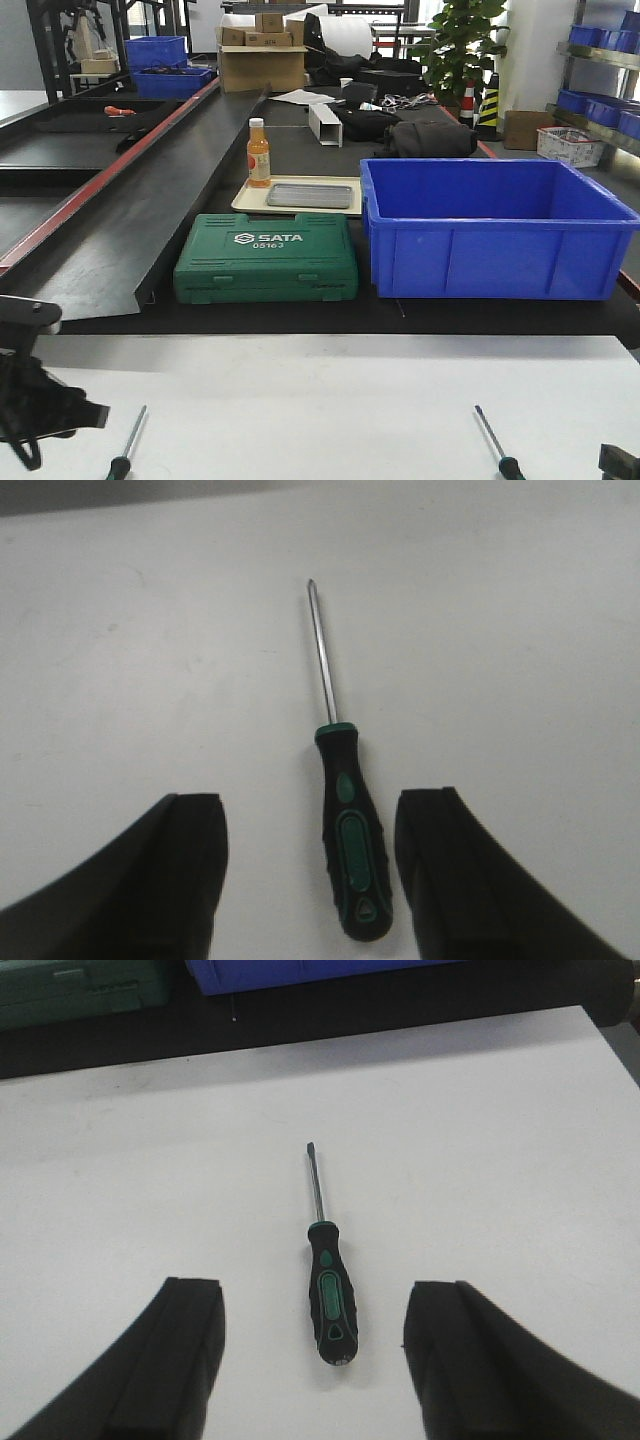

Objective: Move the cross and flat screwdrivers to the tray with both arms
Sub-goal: 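Lower the left gripper over the cross screwdriver and the right over the flat one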

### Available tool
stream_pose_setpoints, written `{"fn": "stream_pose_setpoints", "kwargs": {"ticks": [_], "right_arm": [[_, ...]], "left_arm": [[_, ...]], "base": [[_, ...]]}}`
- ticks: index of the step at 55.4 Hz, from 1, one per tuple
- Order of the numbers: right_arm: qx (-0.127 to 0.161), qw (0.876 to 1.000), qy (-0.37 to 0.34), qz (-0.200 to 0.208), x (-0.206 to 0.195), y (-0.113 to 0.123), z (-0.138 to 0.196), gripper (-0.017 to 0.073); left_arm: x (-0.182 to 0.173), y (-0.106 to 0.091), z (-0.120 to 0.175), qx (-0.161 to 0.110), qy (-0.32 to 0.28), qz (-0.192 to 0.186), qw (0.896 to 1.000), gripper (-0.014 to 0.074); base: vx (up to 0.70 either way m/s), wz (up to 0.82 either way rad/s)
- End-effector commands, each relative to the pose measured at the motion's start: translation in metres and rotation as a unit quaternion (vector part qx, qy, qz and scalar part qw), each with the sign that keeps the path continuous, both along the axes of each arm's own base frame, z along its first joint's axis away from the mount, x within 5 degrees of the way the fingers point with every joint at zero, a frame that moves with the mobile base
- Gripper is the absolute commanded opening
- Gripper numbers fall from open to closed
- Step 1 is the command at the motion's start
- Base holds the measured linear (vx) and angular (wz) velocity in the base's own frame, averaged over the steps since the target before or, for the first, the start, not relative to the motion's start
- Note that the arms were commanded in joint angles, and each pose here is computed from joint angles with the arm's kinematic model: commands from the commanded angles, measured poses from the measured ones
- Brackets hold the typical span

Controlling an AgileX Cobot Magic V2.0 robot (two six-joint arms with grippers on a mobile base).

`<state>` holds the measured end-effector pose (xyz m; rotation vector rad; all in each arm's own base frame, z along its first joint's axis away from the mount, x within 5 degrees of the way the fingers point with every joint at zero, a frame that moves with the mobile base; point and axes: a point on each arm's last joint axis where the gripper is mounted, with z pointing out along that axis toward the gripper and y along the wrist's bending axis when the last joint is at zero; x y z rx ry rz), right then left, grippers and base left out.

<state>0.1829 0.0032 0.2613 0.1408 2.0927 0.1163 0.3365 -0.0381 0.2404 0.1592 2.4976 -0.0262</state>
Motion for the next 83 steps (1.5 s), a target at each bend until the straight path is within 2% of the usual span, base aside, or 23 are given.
{"fn": "stream_pose_setpoints", "kwargs": {"ticks": [1,11,29,41,60,71,77,83], "right_arm": [[0.003,0.999,-0.047,-0.005,0.005,-0.001,0.016,0.0481],[0.003,0.999,-0.046,-0.005,0.005,-0.001,0.015,0.0481],[0.002,0.999,-0.045,-0.004,0.005,-0.001,0.015,0.0481],[0.0,0.999,-0.045,-0.003,0.005,-0.001,0.015,0.0481],[0.0,0.999,-0.046,-0.003,0.005,-0.001,0.015,0.0481],[-0.028,0.998,-0.064,0.007,0.006,-0.001,0.018,0.0481],[-0.01,0.998,-0.061,-0.001,0.006,-0.001,0.018,0.0481],[0.015,1.0,0.0,-0.008,0.015,0.0,0.023,0.0481]], "left_arm": [[0.023,-0.007,0.011,-0.022,-0.007,0.004,1.0,0.0496],[0.057,-0.011,-0.018,-0.013,0.08,0.005,0.997,0.0496],[0.102,-0.017,-0.053,-0.005,0.135,-0.001,0.991,0.0496],[0.107,-0.018,-0.073,0.007,0.191,-0.012,0.981,0.0496],[0.108,-0.018,-0.089,0.013,0.215,-0.021,0.976,0.0496],[0.108,-0.019,-0.099,0.012,0.227,-0.02,0.974,0.0496],[0.108,-0.02,-0.099,-0.001,0.228,-0.017,0.973,0.0494],[0.108,-0.022,-0.099,-0.009,0.229,-0.015,0.973,0.0474]], "base": [[0.0,0.0],[0.0,0.0],[0.0,0.0],[0.0,0.0],[0.0,0.0],[0.0,0.0],[0.0,0.0],[0.0,0.0]]}}
